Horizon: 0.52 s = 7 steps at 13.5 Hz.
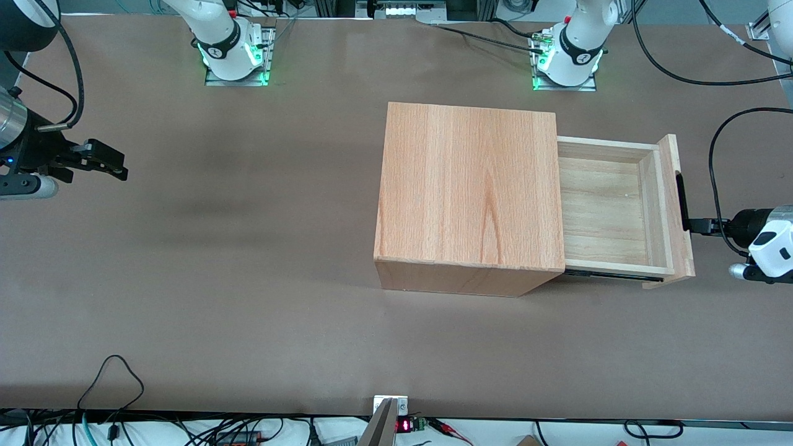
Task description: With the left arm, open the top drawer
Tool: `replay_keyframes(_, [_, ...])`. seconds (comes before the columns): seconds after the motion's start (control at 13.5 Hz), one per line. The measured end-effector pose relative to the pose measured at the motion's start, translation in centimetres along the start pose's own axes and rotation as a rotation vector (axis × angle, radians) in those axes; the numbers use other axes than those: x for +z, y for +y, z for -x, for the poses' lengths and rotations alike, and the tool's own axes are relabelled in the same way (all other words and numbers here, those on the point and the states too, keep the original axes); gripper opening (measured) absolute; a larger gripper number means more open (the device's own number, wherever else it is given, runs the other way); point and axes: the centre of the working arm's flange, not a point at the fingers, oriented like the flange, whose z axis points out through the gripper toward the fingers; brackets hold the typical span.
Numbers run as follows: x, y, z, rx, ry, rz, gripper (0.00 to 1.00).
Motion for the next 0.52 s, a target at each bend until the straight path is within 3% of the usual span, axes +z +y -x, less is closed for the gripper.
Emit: replay_keyframes(0.52, [0.08, 0.02, 0.06, -0.002, -0.011, 0.006, 1.0])
